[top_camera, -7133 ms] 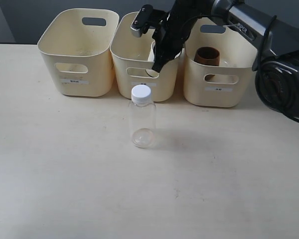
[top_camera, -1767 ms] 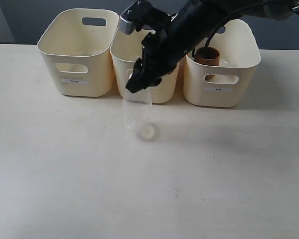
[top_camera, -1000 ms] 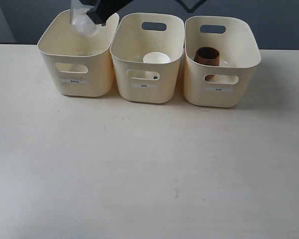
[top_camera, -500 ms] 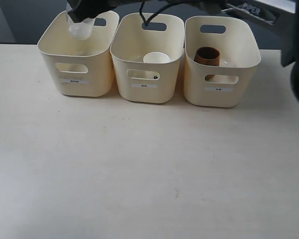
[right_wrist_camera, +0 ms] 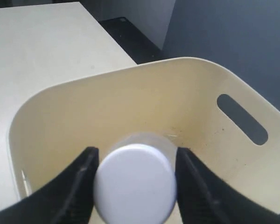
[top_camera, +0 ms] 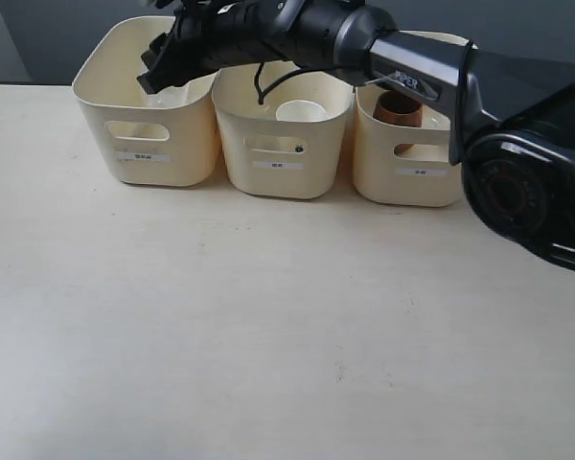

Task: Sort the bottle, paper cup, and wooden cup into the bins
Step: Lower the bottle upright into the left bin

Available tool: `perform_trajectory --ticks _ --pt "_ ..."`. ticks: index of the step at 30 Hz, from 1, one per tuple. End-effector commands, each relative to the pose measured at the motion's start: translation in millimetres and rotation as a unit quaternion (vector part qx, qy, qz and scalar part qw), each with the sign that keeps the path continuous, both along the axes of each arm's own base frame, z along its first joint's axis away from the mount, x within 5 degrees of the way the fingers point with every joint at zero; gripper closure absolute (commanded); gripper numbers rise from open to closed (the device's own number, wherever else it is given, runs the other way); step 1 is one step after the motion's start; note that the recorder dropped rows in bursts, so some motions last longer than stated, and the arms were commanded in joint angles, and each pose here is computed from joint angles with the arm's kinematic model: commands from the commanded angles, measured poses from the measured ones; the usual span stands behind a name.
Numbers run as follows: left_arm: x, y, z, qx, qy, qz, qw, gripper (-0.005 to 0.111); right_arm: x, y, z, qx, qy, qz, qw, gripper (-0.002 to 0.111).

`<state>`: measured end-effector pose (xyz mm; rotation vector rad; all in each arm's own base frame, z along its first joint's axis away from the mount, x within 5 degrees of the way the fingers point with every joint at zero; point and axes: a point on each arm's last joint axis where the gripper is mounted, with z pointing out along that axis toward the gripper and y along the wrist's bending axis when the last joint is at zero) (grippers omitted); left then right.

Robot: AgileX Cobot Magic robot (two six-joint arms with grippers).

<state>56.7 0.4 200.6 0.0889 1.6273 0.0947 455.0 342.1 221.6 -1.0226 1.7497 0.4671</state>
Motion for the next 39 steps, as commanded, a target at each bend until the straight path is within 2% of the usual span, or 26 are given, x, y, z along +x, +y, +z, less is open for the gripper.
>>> perform_trajectory --ticks 1,21,35,37,39 --pt "-0.3 0.0 0.3 -0.001 -0.005 0.0 1.0 0.107 3.5 -0.6 -1.9 -0.003 -0.002 -0.003 1.0 0.109" --pt "-0.3 0.0 0.3 -0.001 -0.005 0.0 1.0 0.107 1.4 -4.8 -22.6 -0.086 0.021 0.015 0.996 0.109" --pt "-0.3 0.0 0.3 -0.001 -0.005 0.0 1.0 0.107 -2.5 -4.8 -26.0 -0.098 0.042 0.03 0.994 0.109" --pt "-0.3 0.0 0.3 -0.001 -0.005 0.0 1.0 0.107 -2.6 -4.7 -25.9 -0.096 0.043 0.03 0.994 0.106" --pt "-0.3 0.0 0.3 -0.001 -0.005 0.0 1.0 0.107 -2.7 -4.7 -24.8 -0.096 0.042 0.03 0.994 0.097"
